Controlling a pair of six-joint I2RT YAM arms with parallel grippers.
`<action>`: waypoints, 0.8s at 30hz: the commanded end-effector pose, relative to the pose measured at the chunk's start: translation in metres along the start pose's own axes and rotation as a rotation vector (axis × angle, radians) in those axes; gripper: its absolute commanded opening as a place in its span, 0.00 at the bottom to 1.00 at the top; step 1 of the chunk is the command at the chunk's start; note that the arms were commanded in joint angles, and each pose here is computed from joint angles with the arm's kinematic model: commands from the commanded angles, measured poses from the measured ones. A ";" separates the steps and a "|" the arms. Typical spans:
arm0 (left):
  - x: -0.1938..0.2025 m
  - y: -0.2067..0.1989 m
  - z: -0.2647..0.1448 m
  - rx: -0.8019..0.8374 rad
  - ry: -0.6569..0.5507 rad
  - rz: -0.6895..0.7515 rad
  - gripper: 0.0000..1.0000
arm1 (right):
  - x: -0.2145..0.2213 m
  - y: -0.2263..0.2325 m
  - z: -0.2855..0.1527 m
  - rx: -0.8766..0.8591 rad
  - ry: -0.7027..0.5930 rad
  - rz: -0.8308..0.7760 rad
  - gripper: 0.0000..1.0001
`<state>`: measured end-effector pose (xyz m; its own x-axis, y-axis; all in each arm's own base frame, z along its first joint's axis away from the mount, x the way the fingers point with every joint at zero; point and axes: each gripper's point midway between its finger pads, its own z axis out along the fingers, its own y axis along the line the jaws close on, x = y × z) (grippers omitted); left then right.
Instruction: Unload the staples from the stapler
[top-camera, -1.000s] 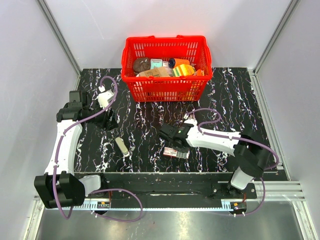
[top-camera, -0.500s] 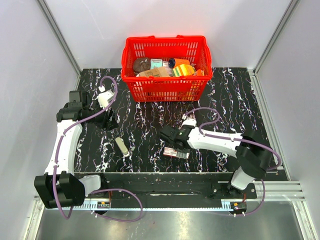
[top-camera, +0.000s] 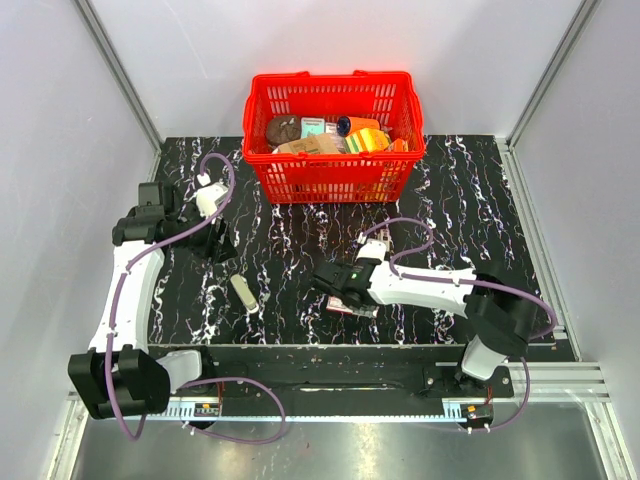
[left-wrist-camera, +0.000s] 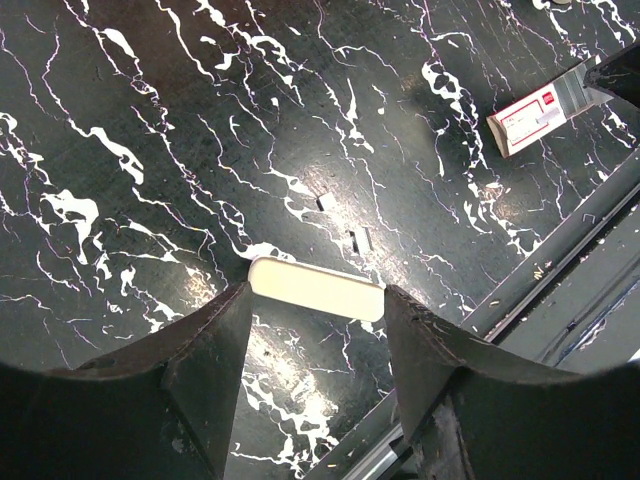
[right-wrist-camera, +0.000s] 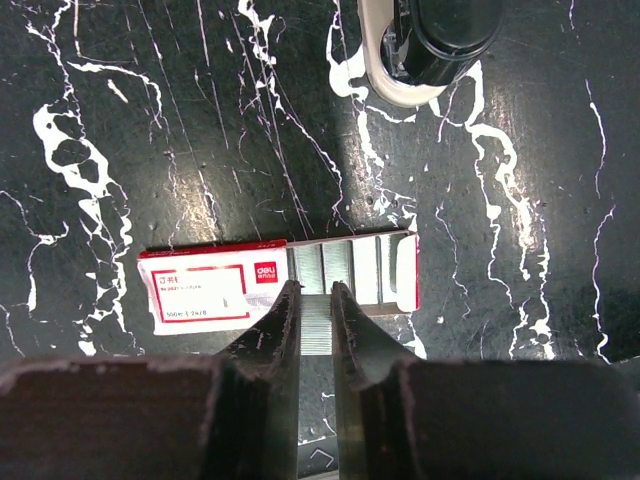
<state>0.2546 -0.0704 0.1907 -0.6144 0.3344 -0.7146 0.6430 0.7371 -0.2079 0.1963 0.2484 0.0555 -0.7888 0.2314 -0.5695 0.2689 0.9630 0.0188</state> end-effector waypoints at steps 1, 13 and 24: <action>-0.005 -0.009 -0.006 0.018 -0.045 0.027 0.60 | -0.009 0.002 0.003 0.015 -0.082 0.025 0.00; -0.002 -0.010 -0.010 0.001 -0.042 0.035 0.60 | 0.003 0.005 0.016 -0.006 -0.099 0.002 0.00; 0.002 -0.010 -0.010 -0.008 -0.036 0.037 0.60 | 0.010 0.000 0.022 -0.005 -0.101 0.000 0.00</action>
<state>0.2422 -0.0718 0.1951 -0.5985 0.3356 -0.7274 0.6485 0.7361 -0.1940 0.1940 0.2484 0.0281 -0.7696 0.2003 -0.6063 0.2492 0.9684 0.0036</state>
